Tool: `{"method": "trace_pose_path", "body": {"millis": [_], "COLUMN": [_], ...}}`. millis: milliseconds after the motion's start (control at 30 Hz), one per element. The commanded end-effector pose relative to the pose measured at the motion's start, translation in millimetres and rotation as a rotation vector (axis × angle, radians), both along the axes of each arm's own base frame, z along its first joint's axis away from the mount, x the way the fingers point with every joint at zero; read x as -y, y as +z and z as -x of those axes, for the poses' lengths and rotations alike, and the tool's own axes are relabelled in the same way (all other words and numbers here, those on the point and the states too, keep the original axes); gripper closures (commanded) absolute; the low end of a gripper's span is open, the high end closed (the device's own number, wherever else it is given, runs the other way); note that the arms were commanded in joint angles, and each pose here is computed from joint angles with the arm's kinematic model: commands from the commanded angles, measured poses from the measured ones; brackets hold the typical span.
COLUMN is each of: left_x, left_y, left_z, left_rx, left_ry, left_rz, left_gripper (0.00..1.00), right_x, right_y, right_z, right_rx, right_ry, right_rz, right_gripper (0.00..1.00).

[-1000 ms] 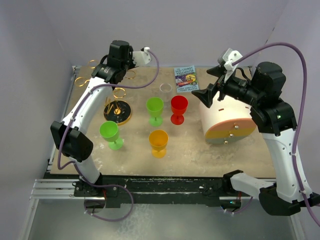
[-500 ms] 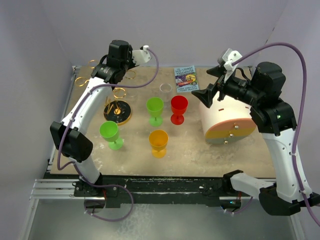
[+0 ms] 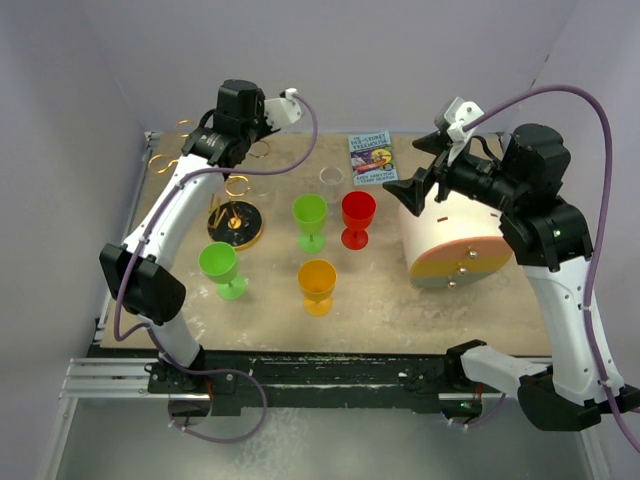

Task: Place the wine glass upside down on the wine glass rack

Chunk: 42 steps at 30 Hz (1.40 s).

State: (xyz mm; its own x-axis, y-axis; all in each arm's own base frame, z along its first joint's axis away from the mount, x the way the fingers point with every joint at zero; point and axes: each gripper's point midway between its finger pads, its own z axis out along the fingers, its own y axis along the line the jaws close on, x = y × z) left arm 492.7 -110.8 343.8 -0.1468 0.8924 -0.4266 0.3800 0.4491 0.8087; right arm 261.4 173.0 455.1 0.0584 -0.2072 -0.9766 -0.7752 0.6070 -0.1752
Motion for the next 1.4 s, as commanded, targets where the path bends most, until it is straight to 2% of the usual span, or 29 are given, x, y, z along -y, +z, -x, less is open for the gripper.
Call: {"method": "trace_pose_path", "body": {"millis": [0,400,700,900,1033,1167,1367], "left_x": [-1.2,10.0,27.0,39.2,47.4,49.1,46.2], "left_y": [44.0,46.1,72.3,93.0,100.3,86.1,40.0], "left_z": [9.5,17.7,46.0,86.2,121.0,156.2,199.9], "left_rx": [0.094,0.063,0.058,0.035,0.005,-0.063,-0.204], "left_ry": [0.001,-0.031,-0.102,-0.192,-0.289,-0.374,-0.465], "left_rz": [0.101,0.201,0.396,0.545,0.601,0.580,0.507], "left_gripper": [0.50,0.48,0.45,0.40,0.32,0.24,0.19], "right_x": [-1.1,-1.8,-1.1,-2.1,-0.7,2.6,1.5], "right_y": [11.8,8.2,6.9,3.5,3.7,2.2,-14.4], "right_z": [3.7,2.4,0.2,-0.4,-4.8,-10.8,-19.8], "right_rx": [0.049,0.040,0.035,0.033,0.031,0.036,0.017], "right_ry": [0.021,0.024,0.016,0.027,0.011,-0.012,-0.001], "right_rz": [-0.019,-0.017,-0.013,-0.001,0.003,0.020,0.073], "right_gripper": [0.00,0.00,0.00,0.00,0.00,0.00,0.00]}}
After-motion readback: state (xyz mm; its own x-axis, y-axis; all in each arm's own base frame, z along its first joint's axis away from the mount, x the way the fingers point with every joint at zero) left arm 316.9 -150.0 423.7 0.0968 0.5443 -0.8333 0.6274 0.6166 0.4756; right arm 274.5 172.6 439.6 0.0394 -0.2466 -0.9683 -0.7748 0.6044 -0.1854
